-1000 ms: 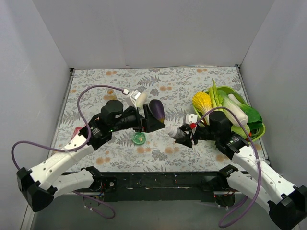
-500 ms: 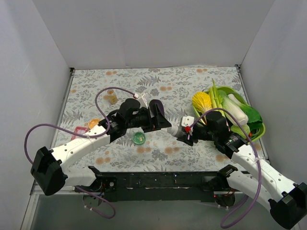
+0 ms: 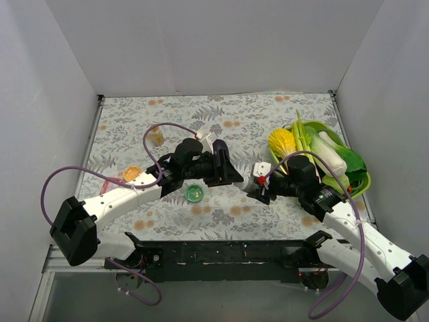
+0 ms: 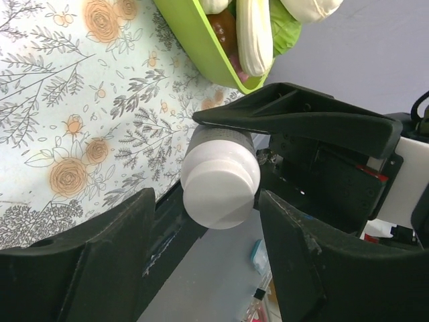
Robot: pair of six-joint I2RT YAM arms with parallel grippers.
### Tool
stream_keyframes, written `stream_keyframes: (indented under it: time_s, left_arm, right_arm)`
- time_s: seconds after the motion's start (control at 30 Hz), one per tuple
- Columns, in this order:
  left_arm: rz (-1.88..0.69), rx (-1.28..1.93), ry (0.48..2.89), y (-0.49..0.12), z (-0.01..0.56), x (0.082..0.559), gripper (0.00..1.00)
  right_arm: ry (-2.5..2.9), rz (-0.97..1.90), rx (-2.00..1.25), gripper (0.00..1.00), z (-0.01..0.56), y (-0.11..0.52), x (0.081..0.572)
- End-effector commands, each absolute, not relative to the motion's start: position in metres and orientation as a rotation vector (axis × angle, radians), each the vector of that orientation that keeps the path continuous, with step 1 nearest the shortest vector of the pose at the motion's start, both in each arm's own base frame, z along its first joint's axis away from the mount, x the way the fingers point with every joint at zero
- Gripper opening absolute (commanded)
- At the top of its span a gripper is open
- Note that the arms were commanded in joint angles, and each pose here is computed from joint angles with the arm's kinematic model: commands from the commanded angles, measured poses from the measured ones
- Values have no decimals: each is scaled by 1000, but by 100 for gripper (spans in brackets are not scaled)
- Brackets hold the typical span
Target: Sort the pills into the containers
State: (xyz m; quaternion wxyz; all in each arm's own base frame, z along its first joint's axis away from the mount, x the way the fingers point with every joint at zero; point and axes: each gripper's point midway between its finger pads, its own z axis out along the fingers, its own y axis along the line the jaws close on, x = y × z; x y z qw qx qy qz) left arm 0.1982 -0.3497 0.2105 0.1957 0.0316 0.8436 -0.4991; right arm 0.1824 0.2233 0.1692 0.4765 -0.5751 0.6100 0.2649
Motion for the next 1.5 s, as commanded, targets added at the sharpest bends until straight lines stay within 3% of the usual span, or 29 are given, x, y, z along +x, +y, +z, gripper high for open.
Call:
stream_keyframes:
  time_s: [0.0,0.23,0.37,0.6,0.73,0.87,0.9,1.03,1.1,1.27,1.47]
  left_arm:
    - [-1486,166,2285,-360,237,194,57]
    - [-1527,253,2296,-361,231,182,34]
    - [-1519,477,2215,-357,231,170,20]
    - [-1583,1094,1876,-336,236,117,14]
    - [-1606,1248,1720,-324,248,97,14]
    - [-1569,1252,1654,-321,264,98,25]
    - [-1559,1239,1662,-321,265,100,33]
    - [-1538,1108,1669,-315,284,111,84]
    - [-1522,1000,1698,-312,294,120,95]
    - [-1488,806,1728,-295,316,131,98]
    - [-1473,337,2077,-285,285,161,98]
  right_arm:
    - [1416,649,-1374,1,195,232,188]
    - [1420,673,-1364,1,197,233,186]
    - [1418,758,-1361,1,200,238,175]
    - [1377,1320,-1324,1,221,254,108]
    - [1430,1664,-1223,1,227,251,78]
    - [1389,1760,-1157,1,230,247,70]
    - [1399,1759,-1149,1,230,248,71]
    - [1422,1679,-1172,1,224,250,81]
    - [1425,1642,-1184,1,218,250,84]
    - [1425,1548,-1213,1,213,249,91]
    - [1368,1097,-1344,1,209,240,132]
